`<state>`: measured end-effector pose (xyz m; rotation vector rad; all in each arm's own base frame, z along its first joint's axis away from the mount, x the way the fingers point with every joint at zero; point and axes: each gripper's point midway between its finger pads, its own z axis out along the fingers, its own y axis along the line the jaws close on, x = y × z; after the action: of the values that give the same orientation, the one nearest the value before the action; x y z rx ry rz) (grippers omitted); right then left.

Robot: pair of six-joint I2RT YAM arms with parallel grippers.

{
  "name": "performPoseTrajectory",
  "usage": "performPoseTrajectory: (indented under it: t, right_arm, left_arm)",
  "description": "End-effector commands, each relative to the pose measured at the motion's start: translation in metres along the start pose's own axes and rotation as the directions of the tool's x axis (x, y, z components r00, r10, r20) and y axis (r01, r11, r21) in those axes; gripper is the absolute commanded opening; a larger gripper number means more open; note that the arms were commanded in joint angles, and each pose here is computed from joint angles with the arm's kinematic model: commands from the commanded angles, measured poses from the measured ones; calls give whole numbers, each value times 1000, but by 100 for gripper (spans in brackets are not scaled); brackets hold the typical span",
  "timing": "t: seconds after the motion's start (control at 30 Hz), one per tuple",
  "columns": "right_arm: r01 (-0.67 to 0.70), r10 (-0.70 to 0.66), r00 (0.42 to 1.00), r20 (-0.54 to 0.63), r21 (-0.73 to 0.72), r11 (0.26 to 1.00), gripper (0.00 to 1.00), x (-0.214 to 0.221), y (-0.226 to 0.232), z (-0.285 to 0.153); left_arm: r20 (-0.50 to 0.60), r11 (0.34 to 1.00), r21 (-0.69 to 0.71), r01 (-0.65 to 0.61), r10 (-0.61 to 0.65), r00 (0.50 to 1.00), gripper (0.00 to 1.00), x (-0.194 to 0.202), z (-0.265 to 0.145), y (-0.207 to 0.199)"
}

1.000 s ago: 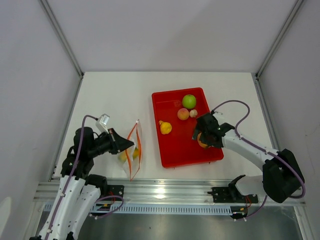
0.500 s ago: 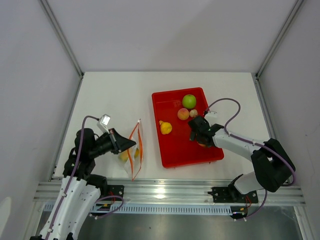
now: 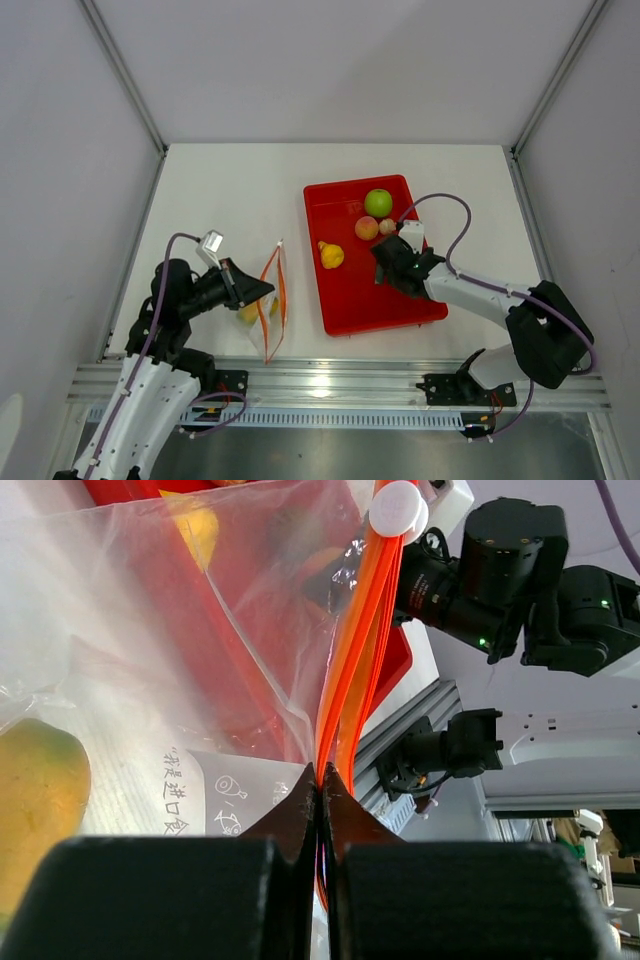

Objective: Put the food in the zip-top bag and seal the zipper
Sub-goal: Pick up the fake fruit from the bin.

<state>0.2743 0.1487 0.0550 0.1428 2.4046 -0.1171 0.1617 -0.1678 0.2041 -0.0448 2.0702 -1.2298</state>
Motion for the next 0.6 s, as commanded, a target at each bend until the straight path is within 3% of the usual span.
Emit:
performPoseTrajectory:
  t: [0.0, 0.2, 0.33, 0.43, 0.57]
  right_arm:
    - [1, 4, 997, 77, -67, 998, 24, -19, 10, -20]
    - [61, -19, 988, 151, -282, 958, 12, -39, 43, -71]
    - [132, -27, 976, 217, -489, 862, 9, -50, 80, -121]
    - [219, -52, 963, 264, -656, 723, 9, -47, 114, -167]
    - [334, -63, 938, 342, -835, 438, 12, -37, 162, -249]
  left_arm:
    - [11, 1000, -5, 7, -7, 1000, 1, -3, 1, -3]
    - [-9, 1000, -19, 14, -14, 1000, 0, 1, 7, 3]
    - [-11, 1000, -25, 9, -9, 1000, 1, 1, 9, 5]
    - [-12, 1000, -24, 4, -4, 1000, 1, 0, 9, 4]
    - [-15, 1000, -28, 0, 0, 1000, 1, 0, 9, 5]
